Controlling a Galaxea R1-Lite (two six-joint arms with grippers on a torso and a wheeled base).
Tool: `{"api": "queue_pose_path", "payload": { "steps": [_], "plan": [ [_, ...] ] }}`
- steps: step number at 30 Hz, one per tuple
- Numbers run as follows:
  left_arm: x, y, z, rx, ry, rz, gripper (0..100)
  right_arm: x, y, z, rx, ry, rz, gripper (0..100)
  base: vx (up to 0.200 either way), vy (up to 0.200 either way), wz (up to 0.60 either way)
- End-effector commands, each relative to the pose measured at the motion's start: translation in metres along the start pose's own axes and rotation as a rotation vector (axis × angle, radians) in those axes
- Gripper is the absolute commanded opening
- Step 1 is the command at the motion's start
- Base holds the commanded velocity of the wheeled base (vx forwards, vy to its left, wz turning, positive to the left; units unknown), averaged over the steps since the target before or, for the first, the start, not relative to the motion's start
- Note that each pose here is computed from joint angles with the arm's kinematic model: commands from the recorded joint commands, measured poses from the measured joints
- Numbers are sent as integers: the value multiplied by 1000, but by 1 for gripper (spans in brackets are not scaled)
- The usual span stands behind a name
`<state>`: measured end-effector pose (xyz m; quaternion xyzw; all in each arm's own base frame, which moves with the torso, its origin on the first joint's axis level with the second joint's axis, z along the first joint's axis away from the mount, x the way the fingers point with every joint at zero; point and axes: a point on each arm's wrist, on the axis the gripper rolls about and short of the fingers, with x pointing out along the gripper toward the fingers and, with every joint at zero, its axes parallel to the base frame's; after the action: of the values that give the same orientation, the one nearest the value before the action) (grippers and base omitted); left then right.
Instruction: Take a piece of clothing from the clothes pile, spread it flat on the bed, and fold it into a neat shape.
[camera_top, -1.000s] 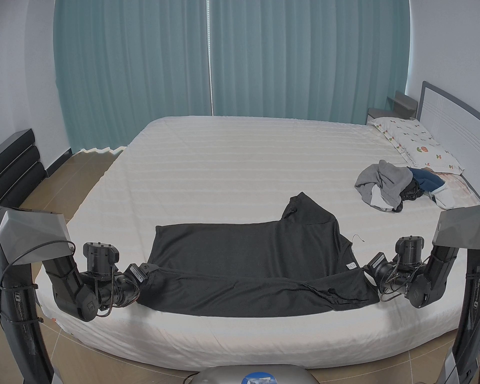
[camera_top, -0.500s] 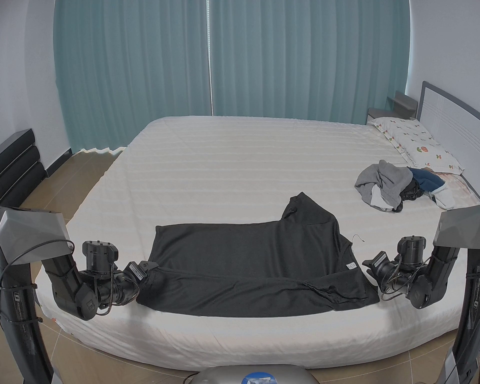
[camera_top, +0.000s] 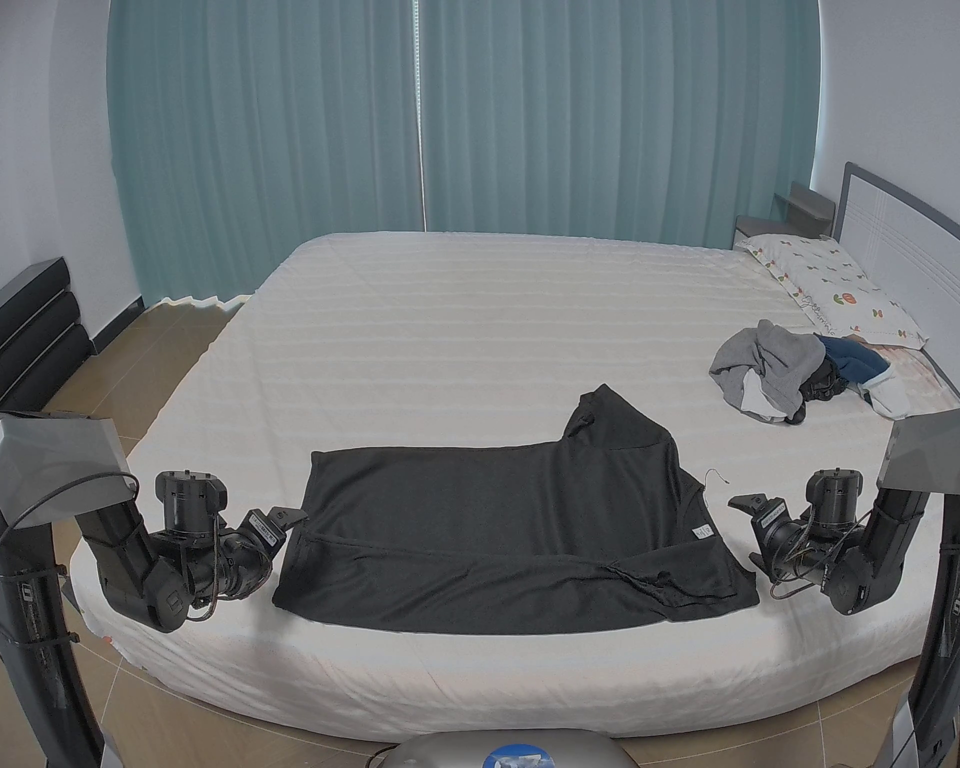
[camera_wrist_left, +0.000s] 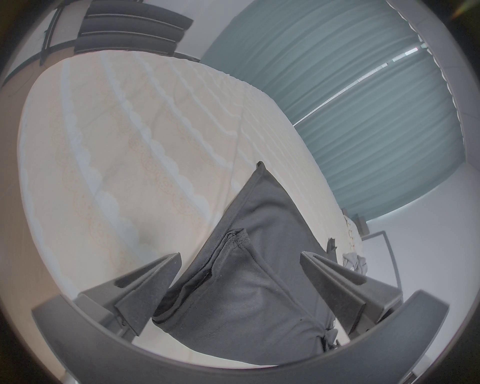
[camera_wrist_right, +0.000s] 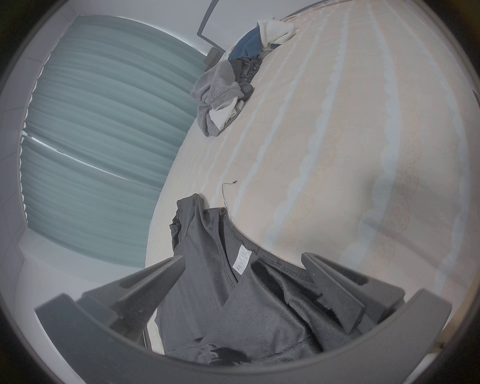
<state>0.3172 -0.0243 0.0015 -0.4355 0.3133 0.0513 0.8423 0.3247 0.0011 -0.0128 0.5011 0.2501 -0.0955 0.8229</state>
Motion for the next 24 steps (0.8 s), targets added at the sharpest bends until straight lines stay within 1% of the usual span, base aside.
{"api": "queue_pose_path", "payload": {
  "steps": [1, 4, 15, 24],
  "plan": [
    [0, -5, 1, -40, -6, -17, 100, -3, 3, 3, 14, -11, 10, 100, 0, 0, 0],
    [0, -5, 1, -48, -6, -18, 100, -3, 3, 3, 14, -9, 12, 100, 0, 0, 0],
    [0, -5, 1, -49, -4, -18, 100, -4, 2, 2, 15, -3, 10, 100, 0, -200, 0],
    [0, -5, 5, -55, -21, -22, 100, -5, 1, -1, 13, 7, 3, 100, 0, 0, 0]
  ]
}}
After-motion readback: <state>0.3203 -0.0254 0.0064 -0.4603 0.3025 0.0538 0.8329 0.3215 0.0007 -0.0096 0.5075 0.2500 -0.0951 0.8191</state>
